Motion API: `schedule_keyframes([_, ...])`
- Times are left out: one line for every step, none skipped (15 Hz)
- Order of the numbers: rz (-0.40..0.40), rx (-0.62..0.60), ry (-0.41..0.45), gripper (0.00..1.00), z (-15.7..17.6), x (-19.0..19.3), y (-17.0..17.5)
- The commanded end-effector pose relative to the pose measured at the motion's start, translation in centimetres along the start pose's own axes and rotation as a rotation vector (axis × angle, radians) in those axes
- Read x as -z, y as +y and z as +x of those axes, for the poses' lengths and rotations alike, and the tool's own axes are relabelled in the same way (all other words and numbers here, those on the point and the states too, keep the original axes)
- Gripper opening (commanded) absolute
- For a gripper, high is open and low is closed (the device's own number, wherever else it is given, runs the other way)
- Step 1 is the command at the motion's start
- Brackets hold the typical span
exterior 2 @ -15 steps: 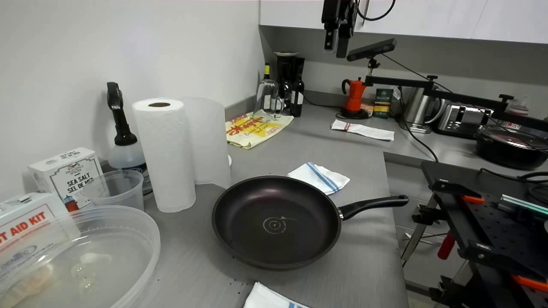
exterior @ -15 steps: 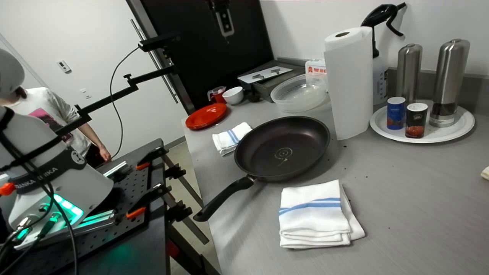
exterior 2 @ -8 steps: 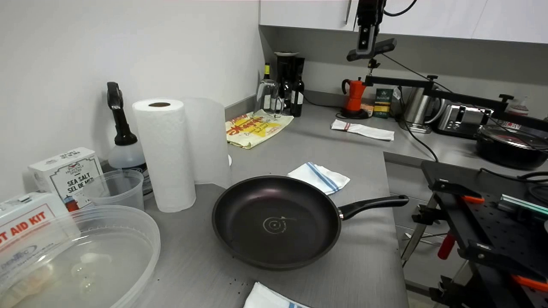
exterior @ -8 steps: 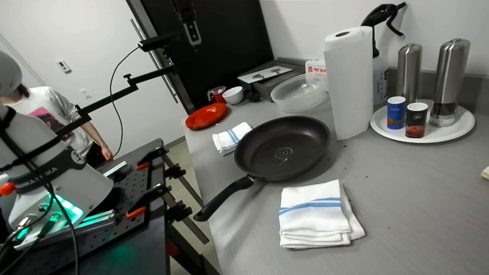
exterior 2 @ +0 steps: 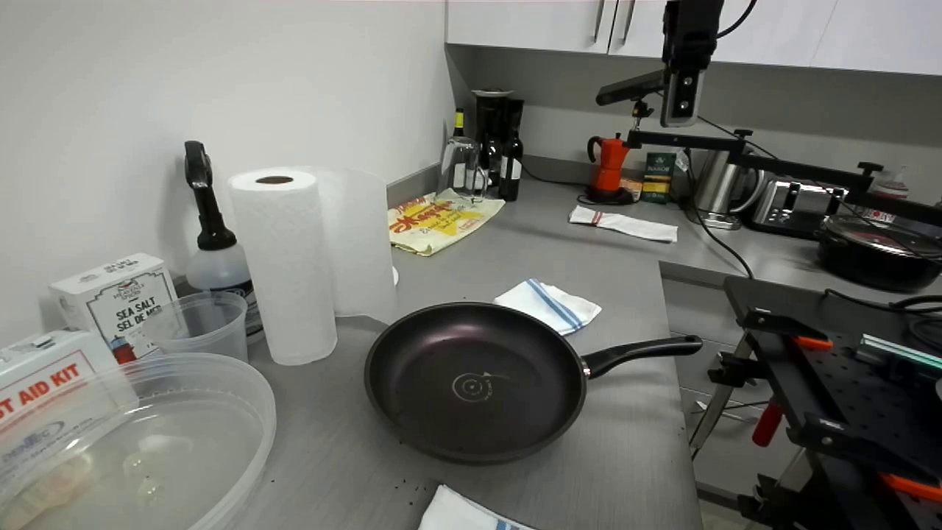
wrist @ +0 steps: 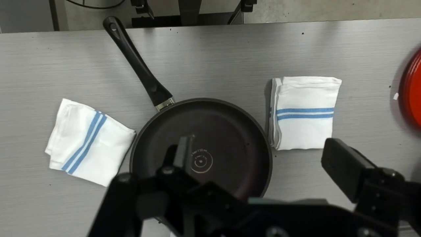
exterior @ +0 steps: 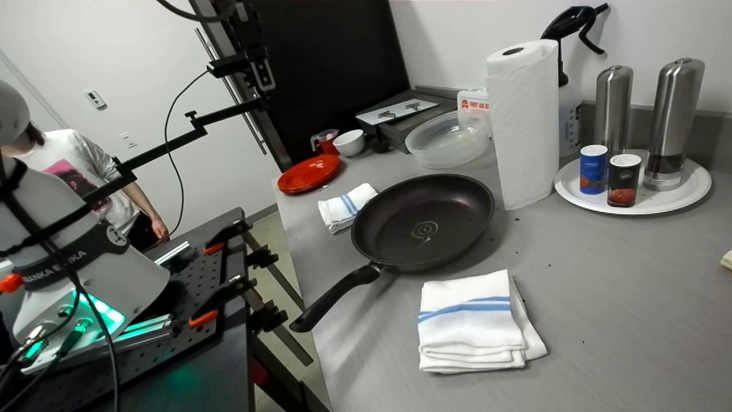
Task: Wipe the pan with the towel
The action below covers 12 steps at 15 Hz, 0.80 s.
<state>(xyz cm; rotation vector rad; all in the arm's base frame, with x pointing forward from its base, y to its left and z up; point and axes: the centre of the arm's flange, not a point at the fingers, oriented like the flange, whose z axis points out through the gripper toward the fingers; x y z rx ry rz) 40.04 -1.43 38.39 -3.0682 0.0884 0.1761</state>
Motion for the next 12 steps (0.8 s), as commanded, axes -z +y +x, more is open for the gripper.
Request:
schedule_keyframes([0.001,-0.002,0.000,1.00,0.01,0.01,0.08])
schedule_keyframes([0.002,-0.004,0.000,1.00,0.04,0.00,0.16])
schedule_keyframes([0.003,-0.006,-0.001,1.00,0.05,-0.02,0.29])
schedule_keyframes([0.004,-0.008,0.000,1.00,0.05,-0.01,0.37])
schedule_keyframes([0.004,-0.008,-0.001,1.00,0.05,-0.01,0.37])
schedule_keyframes([0.004,-0.008,-0.001,1.00,0.05,-0.01,0.36])
schedule_keyframes([0.004,-0.008,-0.001,1.00,0.05,-0.01,0.37])
schedule_keyframes([0.004,-0.008,-0.001,1.00,0.05,-0.01,0.37])
schedule_keyframes([0.004,-0.008,-0.001,1.00,0.05,-0.01,0.37])
schedule_keyframes([0.004,-0.008,-0.001,1.00,0.05,-0.01,0.37])
schedule_keyframes([0.004,-0.008,-0.001,1.00,0.05,-0.01,0.37])
schedule_keyframes([0.004,-0.008,-0.001,1.00,0.05,-0.01,0.37])
